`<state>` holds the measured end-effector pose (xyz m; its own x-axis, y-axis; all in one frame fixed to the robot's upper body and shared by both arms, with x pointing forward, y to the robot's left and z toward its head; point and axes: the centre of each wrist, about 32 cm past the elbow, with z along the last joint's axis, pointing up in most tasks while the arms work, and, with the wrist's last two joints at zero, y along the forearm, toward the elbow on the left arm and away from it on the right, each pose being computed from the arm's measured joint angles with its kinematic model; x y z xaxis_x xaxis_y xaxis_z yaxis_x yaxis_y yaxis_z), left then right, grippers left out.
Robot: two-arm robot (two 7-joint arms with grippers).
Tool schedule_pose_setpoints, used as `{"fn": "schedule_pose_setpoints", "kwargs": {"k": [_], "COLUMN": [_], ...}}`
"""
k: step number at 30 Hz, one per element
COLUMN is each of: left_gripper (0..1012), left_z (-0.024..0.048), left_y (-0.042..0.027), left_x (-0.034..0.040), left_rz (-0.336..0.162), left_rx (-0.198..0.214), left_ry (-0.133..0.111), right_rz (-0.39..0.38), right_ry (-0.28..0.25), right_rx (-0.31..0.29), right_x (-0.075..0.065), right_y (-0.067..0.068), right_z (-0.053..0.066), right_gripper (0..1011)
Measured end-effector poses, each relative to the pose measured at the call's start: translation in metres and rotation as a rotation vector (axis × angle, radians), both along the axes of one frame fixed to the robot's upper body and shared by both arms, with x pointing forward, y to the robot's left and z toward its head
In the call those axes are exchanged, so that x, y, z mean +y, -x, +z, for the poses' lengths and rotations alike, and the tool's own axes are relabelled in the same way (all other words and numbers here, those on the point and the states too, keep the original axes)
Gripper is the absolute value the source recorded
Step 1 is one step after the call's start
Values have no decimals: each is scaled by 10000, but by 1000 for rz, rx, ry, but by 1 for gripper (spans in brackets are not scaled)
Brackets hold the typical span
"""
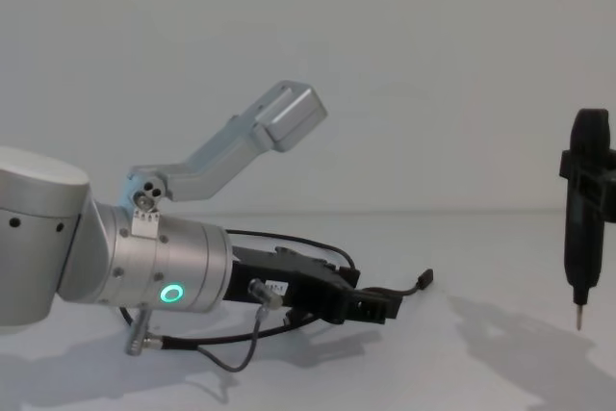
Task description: Pick up the data cable with the one hand.
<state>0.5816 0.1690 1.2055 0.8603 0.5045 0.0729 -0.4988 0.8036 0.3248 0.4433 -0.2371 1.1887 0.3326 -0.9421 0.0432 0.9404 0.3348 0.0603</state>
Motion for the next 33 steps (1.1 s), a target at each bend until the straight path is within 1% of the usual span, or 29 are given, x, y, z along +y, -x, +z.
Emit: {"fn": "schedule_pose_setpoints", "kwargs": {"k": [1,2,3,5,7,9,10,12,13,14,16,19,20,22,26,30,31,32,33], "left_gripper": [684,628,628,518,483,396,377,278,278,257,168,106,55,36,35,35,35,35,35], "left_z": [0,2,2,5,10,17,20,26,28,32,38,46,53,67,91,146,178,190,239], "left_y": [-2,-6,-7,-12,-15,-20,-22,-25,-25,-27,-29,-31,-31,-32,-32,-31,-31,-30,-28], "left_x": [-2,-6,-8,-12,-17,-24,-26,-32,-35,-39,-41,-42,-41,-40,-34,-4,13,20,51], "left_rz": [0,-1,-2,-3,-7,-11,-13,-17,-19,-21,-24,-25,-26,-27,-26,-19,-15,-14,-9], "left_rx": [1,2,3,4,5,4,5,6,6,7,9,9,7,5,-2,-21,-31,-35,-49], "left_ry": [0,-2,-2,-7,-12,-18,-20,-27,-29,-33,-39,-43,-46,-49,-52,-53,-51,-50,-48], "right_rz": [0,0,0,0,0,0,0,0,0,0,0,0,0,0,0,0,0,0,0], "right_ry": [0,0,0,0,0,0,0,0,0,0,0,0,0,0,0,0,0,0,0], "right_rx": [0,0,0,0,0,0,0,0,0,0,0,0,0,0,0,0,0,0,0], "right_x": [0,0,0,0,0,0,0,0,0,0,0,0,0,0,0,0,0,0,0], "right_y": [0,0,0,0,0,0,0,0,0,0,0,0,0,0,0,0,0,0,0], "right_z": [0,0,0,0,0,0,0,0,0,0,0,0,0,0,0,0,0,0,0], "right_gripper": [279,279,279,279,279,279,279,279,279,279,279,279,279,279,279,279,279,279,279]}}
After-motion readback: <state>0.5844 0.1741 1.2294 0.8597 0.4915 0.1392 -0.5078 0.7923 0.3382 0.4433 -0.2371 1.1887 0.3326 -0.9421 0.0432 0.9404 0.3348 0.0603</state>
